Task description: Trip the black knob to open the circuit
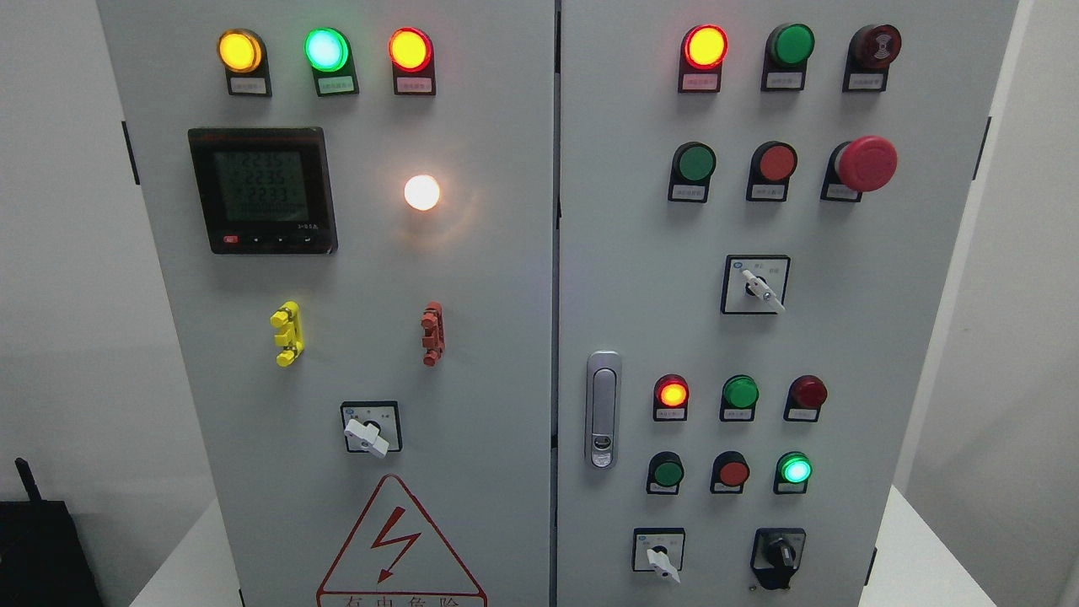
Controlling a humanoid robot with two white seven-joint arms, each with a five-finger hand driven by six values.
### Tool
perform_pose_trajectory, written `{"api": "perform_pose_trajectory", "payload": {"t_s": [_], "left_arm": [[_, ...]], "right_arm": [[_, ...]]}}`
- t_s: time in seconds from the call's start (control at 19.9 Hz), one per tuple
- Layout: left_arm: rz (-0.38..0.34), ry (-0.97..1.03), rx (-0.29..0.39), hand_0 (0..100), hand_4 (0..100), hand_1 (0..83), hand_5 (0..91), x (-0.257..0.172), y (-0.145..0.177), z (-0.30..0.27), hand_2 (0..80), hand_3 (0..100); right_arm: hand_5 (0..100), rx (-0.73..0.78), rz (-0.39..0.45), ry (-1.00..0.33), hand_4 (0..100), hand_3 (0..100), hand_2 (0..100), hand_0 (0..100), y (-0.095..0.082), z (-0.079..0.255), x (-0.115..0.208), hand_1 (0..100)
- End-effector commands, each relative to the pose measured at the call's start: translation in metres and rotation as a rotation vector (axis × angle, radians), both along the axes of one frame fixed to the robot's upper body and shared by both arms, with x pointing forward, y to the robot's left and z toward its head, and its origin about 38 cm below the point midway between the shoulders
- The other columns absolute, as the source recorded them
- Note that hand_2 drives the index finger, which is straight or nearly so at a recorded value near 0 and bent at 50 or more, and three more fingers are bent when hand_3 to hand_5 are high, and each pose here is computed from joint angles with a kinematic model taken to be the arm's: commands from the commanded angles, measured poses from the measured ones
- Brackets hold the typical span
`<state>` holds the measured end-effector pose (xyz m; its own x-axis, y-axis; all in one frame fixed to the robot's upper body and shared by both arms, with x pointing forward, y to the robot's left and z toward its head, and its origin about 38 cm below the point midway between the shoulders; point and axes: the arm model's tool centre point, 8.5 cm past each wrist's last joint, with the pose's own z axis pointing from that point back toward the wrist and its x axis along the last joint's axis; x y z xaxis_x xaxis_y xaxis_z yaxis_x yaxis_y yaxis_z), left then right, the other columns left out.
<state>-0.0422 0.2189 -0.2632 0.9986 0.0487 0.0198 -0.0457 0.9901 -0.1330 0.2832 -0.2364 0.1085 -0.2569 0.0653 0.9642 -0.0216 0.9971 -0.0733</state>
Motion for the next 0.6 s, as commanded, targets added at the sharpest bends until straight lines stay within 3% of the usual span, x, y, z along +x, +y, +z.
{"api": "perform_pose_trajectory", "payload": {"t_s": [0.0,0.1,0.25,0.55], "left_arm": [[-0.023,0.002,-0.001,12,0,38.9,0.0,-0.0004,-0.0001,0.0,0.0,0],[-0.023,0.0,-0.001,12,0,38.9,0.0,-0.0002,-0.0001,0.0,0.0,0],[-0.023,0.002,-0.001,12,0,38.9,0.0,-0.0004,-0.0001,0.0,0.0,0],[-0.023,0.0,-0.001,12,0,38.9,0.0,-0.0002,-0.0001,0.0,0.0,0]], "right_arm": [[14,0.018,0.014,-0.007,6,8,0,0,0.0033,0.0024,-0.0066,0],[7,0.018,0.015,-0.007,0,1,0,0,0.0038,0.0024,-0.0066,0],[0,0.02,0.016,-0.004,0,0,0,0,0.0042,0.0014,-0.007,0],[0,0.032,0.017,0.0,0,0,0,0,0.0036,0.0001,-0.0078,0]]}}
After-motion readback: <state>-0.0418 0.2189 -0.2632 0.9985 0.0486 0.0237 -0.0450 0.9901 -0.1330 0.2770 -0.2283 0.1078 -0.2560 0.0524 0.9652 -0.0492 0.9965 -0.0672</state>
